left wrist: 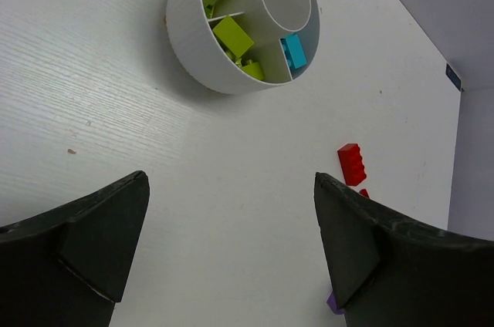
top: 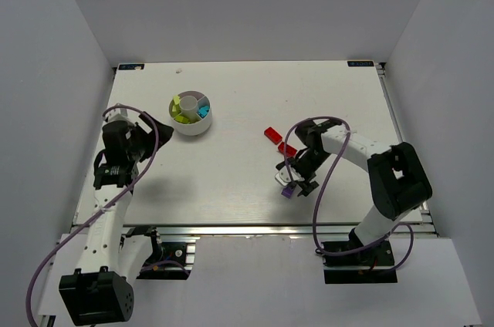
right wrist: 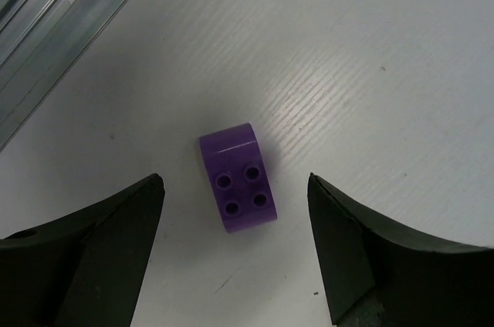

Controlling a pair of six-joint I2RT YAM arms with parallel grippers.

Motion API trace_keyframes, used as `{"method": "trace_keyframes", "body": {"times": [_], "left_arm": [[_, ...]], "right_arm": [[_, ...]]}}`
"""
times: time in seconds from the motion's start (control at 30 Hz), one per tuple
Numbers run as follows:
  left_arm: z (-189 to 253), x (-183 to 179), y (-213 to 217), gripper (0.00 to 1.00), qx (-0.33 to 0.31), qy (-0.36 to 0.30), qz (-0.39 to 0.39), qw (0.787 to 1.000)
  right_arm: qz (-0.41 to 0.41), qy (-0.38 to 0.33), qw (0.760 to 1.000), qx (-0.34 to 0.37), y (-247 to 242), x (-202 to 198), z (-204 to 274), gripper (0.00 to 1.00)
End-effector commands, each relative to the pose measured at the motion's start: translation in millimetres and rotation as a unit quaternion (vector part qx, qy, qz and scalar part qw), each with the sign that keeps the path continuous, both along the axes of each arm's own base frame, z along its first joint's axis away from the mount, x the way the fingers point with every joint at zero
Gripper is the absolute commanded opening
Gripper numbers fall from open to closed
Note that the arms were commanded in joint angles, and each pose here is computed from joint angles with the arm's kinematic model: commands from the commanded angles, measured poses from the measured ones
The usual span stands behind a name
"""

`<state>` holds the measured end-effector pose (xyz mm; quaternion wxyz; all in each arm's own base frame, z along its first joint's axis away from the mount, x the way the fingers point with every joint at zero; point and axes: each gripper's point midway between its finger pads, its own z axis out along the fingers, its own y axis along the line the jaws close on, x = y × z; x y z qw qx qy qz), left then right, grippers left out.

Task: Sort the legos into containers by color

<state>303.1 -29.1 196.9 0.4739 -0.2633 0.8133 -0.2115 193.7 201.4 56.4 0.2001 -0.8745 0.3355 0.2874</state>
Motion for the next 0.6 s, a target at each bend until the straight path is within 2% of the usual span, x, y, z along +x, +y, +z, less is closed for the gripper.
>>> {"method": "trace_keyframes", "body": {"times": [0.0, 0.13, 0.33, 0.43, 0.57], "left_arm": [[8, -3, -7, 0.96, -0.018, -0.018, -0.012, 1.000], [3, -7, -22, 0.95, -0.042, -0.018, -0.047, 0.998], [0, -13, -51, 0.93, -0.111, -0.033, -0.109, 0.987], [3, -15, -66, 0.92, -0.155, -0.052, -0.138, 0.977], [6, -16, -81, 0.89, -0.187, -0.067, -0.166, 0.966]], "right_arm": [[0.054, -0.028, 0.998, -0.012, 0, 5, -13, 0.79], [0.060, -0.034, 0.997, -0.034, -1, 14, -25, 0.75], [0.065, -0.030, 0.995, -0.067, -9, 16, -40, 0.67], [0.061, -0.028, 0.995, -0.079, -12, 16, -44, 0.57], [0.039, -0.026, 0.995, -0.084, -12, 20, -45, 0.36]]}}
